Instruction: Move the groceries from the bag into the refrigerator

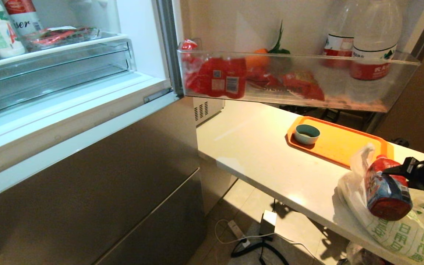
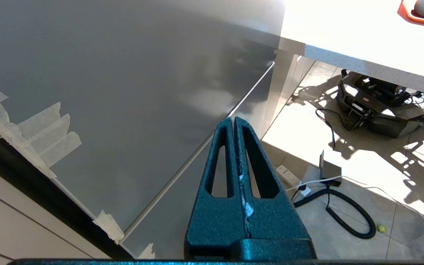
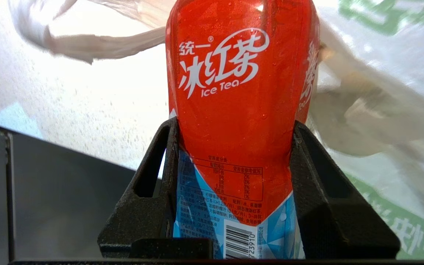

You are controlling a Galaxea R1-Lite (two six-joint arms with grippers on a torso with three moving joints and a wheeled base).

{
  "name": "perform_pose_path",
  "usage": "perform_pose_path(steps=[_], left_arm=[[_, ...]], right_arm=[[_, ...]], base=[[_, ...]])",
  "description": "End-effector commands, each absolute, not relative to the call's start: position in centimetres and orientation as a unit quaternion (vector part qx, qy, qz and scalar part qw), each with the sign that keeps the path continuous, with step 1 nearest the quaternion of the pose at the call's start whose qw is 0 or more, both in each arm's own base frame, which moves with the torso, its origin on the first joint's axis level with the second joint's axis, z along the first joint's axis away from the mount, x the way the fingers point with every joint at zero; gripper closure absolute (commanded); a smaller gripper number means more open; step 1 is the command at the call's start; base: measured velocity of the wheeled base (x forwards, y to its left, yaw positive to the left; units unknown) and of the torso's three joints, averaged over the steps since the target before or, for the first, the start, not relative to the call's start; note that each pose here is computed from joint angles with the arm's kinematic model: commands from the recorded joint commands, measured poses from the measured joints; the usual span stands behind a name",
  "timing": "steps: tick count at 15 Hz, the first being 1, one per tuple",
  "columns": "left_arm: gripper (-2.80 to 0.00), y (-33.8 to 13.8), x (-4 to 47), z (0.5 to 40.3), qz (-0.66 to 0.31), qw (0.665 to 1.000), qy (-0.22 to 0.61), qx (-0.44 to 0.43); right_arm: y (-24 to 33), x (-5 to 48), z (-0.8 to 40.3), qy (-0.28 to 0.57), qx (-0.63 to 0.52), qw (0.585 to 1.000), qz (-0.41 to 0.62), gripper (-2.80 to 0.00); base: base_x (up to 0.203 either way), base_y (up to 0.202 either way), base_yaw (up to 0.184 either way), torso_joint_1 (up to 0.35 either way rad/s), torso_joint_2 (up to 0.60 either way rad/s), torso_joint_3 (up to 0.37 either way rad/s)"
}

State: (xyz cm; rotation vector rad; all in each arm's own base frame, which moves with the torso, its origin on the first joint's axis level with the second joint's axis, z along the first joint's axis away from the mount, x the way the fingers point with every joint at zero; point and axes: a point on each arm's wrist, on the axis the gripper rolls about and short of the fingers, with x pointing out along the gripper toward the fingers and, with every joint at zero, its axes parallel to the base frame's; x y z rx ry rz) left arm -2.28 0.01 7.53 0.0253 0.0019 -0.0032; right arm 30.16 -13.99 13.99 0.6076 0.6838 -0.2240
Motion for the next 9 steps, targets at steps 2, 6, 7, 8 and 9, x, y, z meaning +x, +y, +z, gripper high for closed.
perform_pose_path(steps=[2, 6, 7, 8, 9], left_arm=[[0.00, 0.0, -2.3, 7.5, -0.002, 1.000, 0.001, 0.012], [0.00, 0.0, -2.3, 7.5, -0.002, 1.000, 0.001, 0.013], [0.00, 0.0, -2.3, 7.5, -0.002, 1.000, 0.001, 0.013], [0.00, 0.0, -2.3, 7.5, -0.002, 1.000, 0.001, 0.013], [0.00, 0.0, -2.3, 7.5, -0.002, 1.000, 0.001, 0.013]], right_arm=[[-14.3, 30.7, 14.2, 0.323, 0.293, 0.893, -0.107, 0.00], [-15.6, 33.3, 12.4, 0.330, 0.308, 0.885, -0.112, 0.00], [-16.0, 34.0, 11.9, 0.331, 0.313, 0.883, -0.114, 0.00], [-16.3, 34.6, 11.4, 0.333, 0.315, 0.881, -0.116, 0.00], [-16.6, 35.1, 10.9, 0.336, 0.316, 0.880, -0.118, 0.00]], base=[[0.000, 0.000, 0.000, 0.000, 0.00, 0.000], [0.000, 0.000, 0.000, 0.000, 0.00, 0.000], [0.000, 0.000, 0.000, 0.000, 0.00, 0.000], [0.000, 0.000, 0.000, 0.000, 0.00, 0.000], [0.000, 0.000, 0.000, 0.000, 0.00, 0.000]])
